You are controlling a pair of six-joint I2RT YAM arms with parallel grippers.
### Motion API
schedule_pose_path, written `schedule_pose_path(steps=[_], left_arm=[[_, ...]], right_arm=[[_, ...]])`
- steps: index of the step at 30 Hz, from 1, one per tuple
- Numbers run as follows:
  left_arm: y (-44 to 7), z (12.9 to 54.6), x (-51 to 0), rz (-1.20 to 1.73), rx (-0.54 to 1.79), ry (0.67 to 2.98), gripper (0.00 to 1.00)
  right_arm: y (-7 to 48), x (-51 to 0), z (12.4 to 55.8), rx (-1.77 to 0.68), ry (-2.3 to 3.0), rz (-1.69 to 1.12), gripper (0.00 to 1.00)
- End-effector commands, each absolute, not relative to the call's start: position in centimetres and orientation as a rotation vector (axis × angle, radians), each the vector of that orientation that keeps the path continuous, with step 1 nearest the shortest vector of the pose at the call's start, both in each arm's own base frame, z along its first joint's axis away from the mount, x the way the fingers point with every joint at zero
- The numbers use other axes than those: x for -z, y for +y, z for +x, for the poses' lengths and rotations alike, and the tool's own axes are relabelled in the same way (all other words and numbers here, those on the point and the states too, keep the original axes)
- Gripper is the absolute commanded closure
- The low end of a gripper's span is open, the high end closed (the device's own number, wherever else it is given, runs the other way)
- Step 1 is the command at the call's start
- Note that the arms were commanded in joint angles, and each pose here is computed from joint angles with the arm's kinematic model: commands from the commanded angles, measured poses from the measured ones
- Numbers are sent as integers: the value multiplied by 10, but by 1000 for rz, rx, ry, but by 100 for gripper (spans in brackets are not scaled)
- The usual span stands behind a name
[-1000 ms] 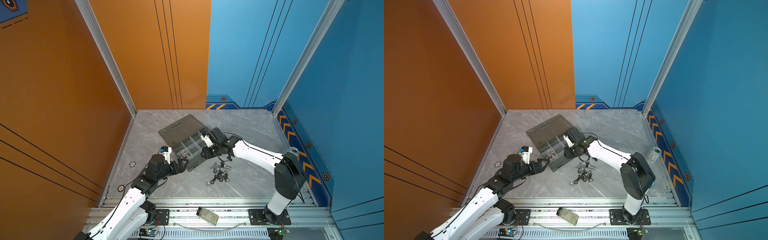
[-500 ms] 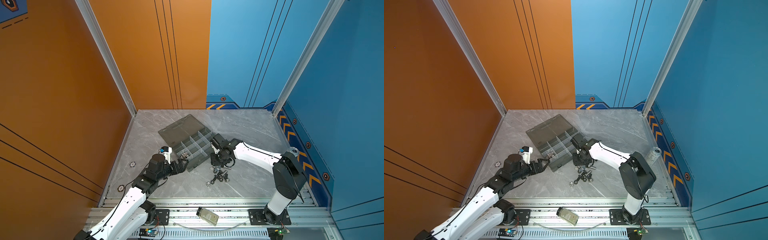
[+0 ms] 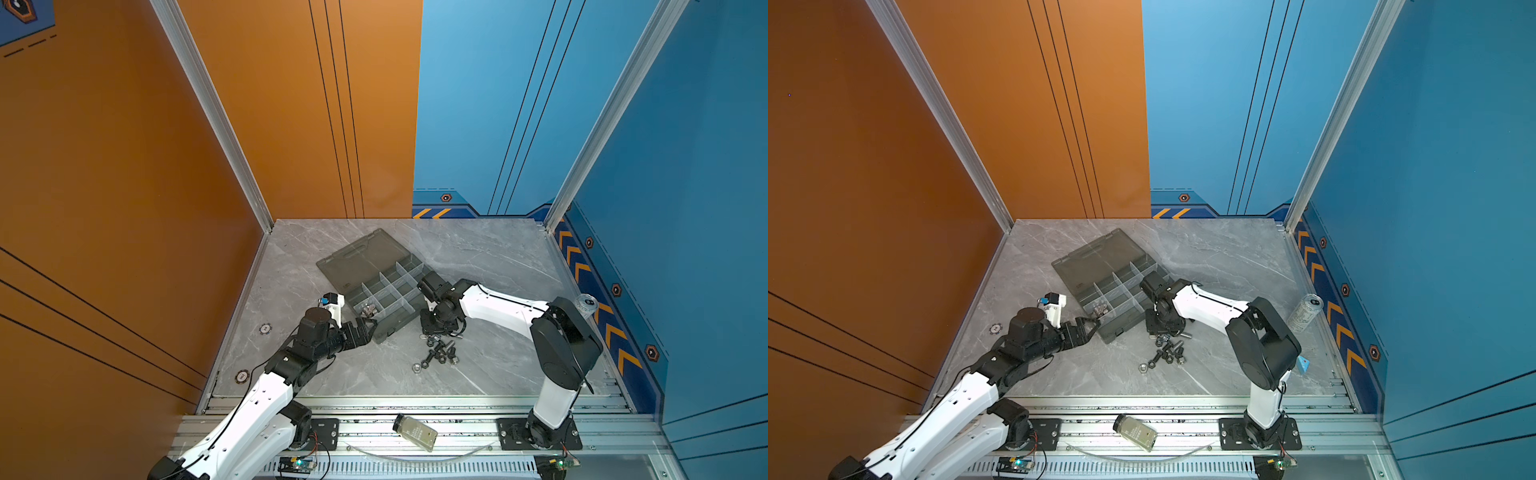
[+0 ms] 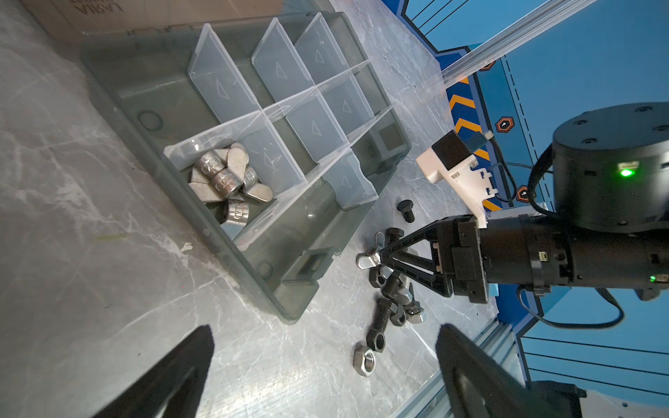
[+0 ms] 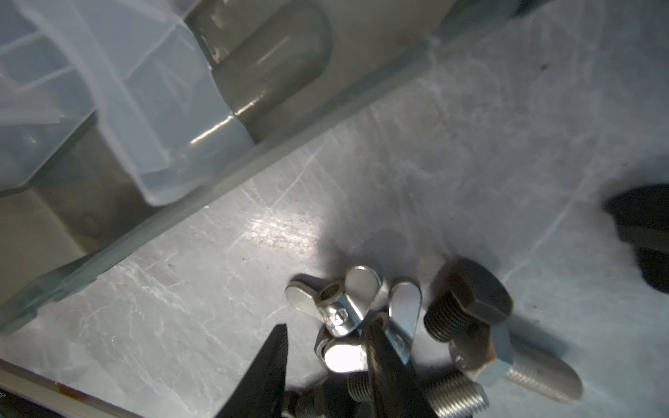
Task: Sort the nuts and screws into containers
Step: 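Move the right gripper back down toward the hardware pile, then close the right gripper on a silver wing nut in the pile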
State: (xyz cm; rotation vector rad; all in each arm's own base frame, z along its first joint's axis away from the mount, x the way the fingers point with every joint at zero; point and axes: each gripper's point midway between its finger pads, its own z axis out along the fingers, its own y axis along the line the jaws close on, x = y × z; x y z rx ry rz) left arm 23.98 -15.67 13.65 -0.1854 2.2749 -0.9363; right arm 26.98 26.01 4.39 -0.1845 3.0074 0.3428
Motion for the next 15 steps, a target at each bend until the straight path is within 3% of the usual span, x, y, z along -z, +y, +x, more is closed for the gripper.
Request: schedule_pose_path(steps=[1,15], left_arm=[[-159,241,-141,-176,952,2267,2],[-160,243,-141,-168,953,2269,2]], right_arm=[[251,-35,267,-294,3041,-138,61],[265,-22,270,-368,3058,-140,61]])
